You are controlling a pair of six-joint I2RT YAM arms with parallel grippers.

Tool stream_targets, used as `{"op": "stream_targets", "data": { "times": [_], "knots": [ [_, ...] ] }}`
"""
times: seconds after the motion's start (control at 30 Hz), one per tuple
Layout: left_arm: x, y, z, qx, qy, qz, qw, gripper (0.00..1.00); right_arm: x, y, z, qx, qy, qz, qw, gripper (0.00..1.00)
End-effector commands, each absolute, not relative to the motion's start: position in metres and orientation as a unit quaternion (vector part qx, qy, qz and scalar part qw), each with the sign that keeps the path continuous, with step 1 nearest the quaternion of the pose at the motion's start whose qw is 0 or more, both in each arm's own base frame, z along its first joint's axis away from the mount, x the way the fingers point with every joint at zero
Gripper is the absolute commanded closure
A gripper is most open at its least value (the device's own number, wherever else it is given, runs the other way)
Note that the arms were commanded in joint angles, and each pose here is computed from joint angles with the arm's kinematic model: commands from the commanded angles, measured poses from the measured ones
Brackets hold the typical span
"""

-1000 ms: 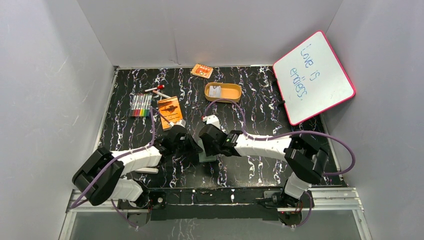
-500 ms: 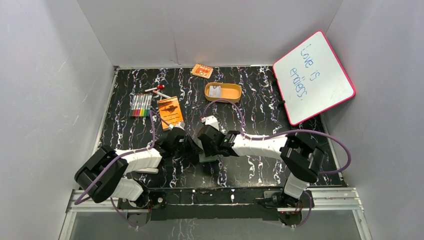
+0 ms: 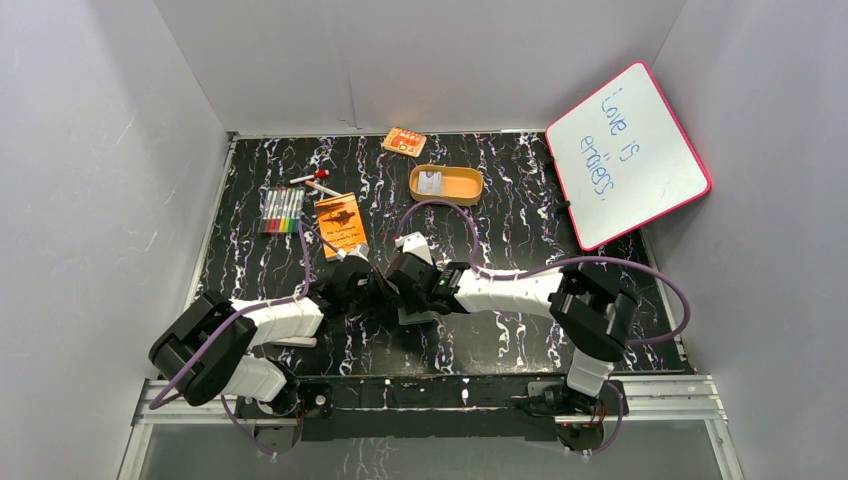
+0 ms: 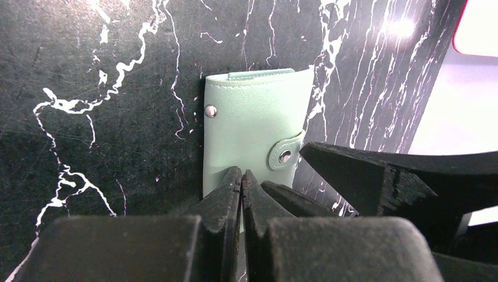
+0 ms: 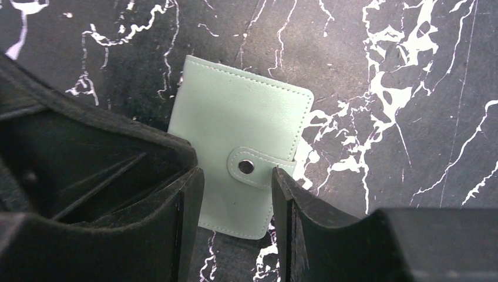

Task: Put the credit cards into the card holder
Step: Open the card holder at the center of the board.

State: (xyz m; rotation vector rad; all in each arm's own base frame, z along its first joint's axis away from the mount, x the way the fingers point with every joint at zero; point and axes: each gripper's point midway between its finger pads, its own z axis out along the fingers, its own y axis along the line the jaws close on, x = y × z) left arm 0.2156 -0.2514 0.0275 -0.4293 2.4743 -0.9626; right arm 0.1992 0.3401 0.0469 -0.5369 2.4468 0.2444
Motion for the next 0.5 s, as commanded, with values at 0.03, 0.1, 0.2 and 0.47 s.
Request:
{"op": "stream_targets", "data": {
  "times": [0.03,0.1,0.2,0.47],
  "knots": [
    [0.203,-0.237,0.005,-0.162,0.913,-0.315,0.204,1.00,0.211,0.343,0.049,-0.199,0.922,0.067,0.326,0.46],
    [0.203,-0.237,0.005,-0.162,0.913,-0.315,0.205,1.00,0.214,0.340,0.047,-0.199,0.922,0.054,0.328,0.46],
    [0.202,-0.236,0.004,-0.161,0.913,-0.314,0.204,1.00,0.216,0.336,0.043,-0.198,0.922,0.036,0.330,0.46],
    [0.202,-0.236,0.002,-0.164,0.913,-0.314,0.201,1.00,0.219,0.322,0.036,-0.200,0.921,0.002,0.334,0.52]
  ]
}}
